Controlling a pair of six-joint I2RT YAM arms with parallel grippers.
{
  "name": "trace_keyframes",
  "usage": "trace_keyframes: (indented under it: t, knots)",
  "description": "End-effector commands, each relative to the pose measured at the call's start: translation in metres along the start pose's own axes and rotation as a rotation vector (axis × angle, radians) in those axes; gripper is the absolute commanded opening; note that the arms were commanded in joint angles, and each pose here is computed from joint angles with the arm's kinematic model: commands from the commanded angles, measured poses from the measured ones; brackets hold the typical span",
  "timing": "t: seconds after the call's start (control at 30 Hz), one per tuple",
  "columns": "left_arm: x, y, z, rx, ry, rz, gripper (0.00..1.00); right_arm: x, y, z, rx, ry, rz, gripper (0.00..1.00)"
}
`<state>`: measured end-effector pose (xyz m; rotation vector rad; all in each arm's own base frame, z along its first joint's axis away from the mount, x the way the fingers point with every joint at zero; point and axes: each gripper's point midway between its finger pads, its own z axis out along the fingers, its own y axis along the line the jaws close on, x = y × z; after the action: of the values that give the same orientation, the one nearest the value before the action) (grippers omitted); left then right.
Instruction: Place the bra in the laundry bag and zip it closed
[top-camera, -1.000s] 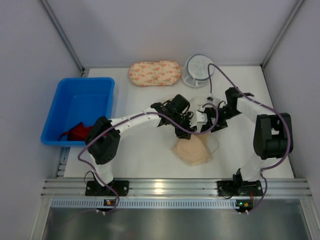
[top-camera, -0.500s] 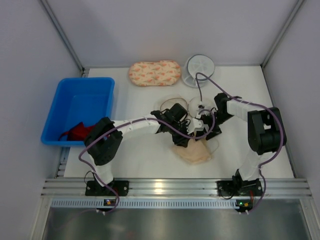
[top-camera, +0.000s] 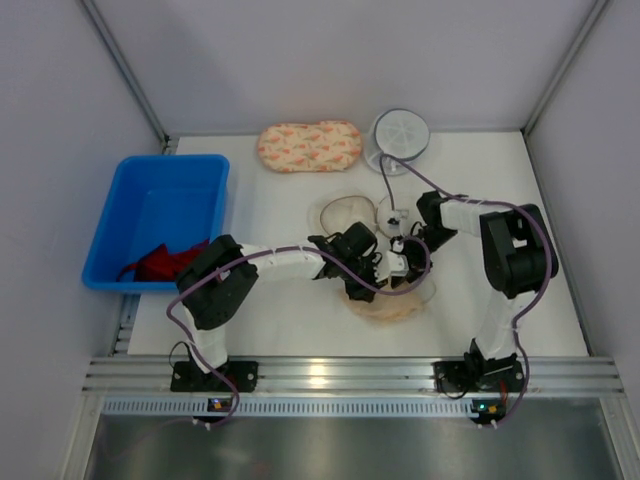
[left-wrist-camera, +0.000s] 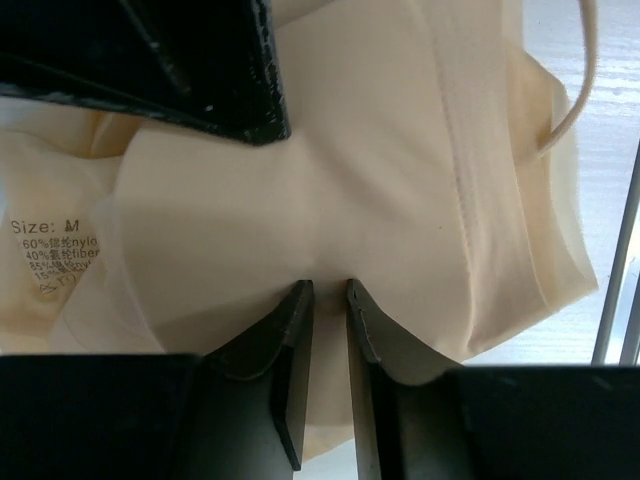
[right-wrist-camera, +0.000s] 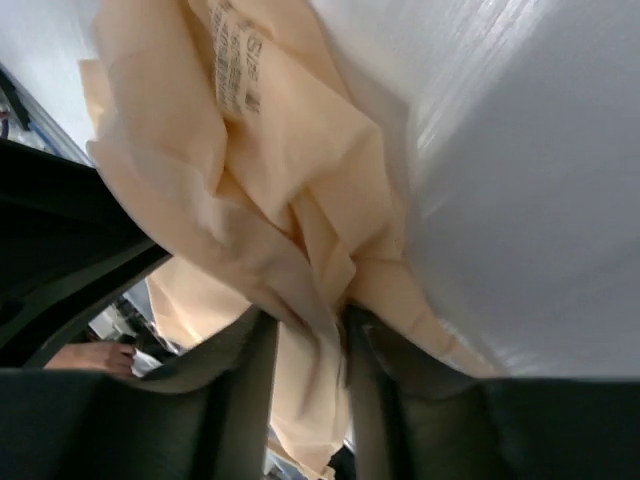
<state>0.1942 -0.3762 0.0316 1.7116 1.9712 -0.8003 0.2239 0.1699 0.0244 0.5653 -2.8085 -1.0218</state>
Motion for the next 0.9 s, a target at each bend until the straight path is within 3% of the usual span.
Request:
trace_keyframes:
  t: [0.0, 0.03, 0.13, 0.23, 0.33, 0.37, 0.43, 0.47, 0.67, 0.87]
  knots:
    - [-0.018, 0.014, -0.004, -0.067, -0.048, 0.052, 0.28, -0.001, -0.010, 0.014, 0.024, 0.019, -0.067, 0.30]
    - [-0.021, 0.015, -0.008, -0.076, -0.058, 0.052, 0.32, 0.001, -0.007, 0.014, 0.011, 0.019, -0.069, 0.18]
    - [-0.033, 0.011, -0.030, -0.111, -0.096, 0.071, 0.38, 0.001, 0.004, 0.010, -0.036, -0.005, -0.102, 0.00]
    - [-0.045, 0.003, -0.062, -0.140, -0.146, 0.043, 0.43, -0.001, 0.015, 0.002, -0.077, -0.045, -0.128, 0.00]
    - [-0.057, -0.002, -0.100, -0.172, -0.224, -0.045, 0.64, -0.007, 0.023, -0.010, -0.089, -0.111, -0.175, 0.00]
    - [-0.061, 0.002, -0.120, -0.198, -0.269, -0.107, 0.78, -0.010, 0.029, -0.016, -0.088, -0.145, -0.206, 0.00]
    - [-0.062, 0.001, -0.136, -0.183, -0.307, -0.171, 0.94, -0.014, 0.034, -0.021, -0.087, -0.185, -0.245, 0.00]
    - [-0.062, 0.007, -0.149, -0.193, -0.333, -0.223, 0.98, -0.017, 0.038, -0.027, -0.083, -0.214, -0.270, 0.00]
    - [-0.049, 0.023, -0.163, -0.102, -0.380, -0.432, 0.98, -0.027, 0.058, -0.047, -0.087, -0.320, -0.419, 0.00]
    - [-0.054, 0.032, -0.147, -0.006, -0.411, -0.413, 0.98, -0.027, 0.074, -0.064, -0.067, -0.370, -0.559, 0.00]
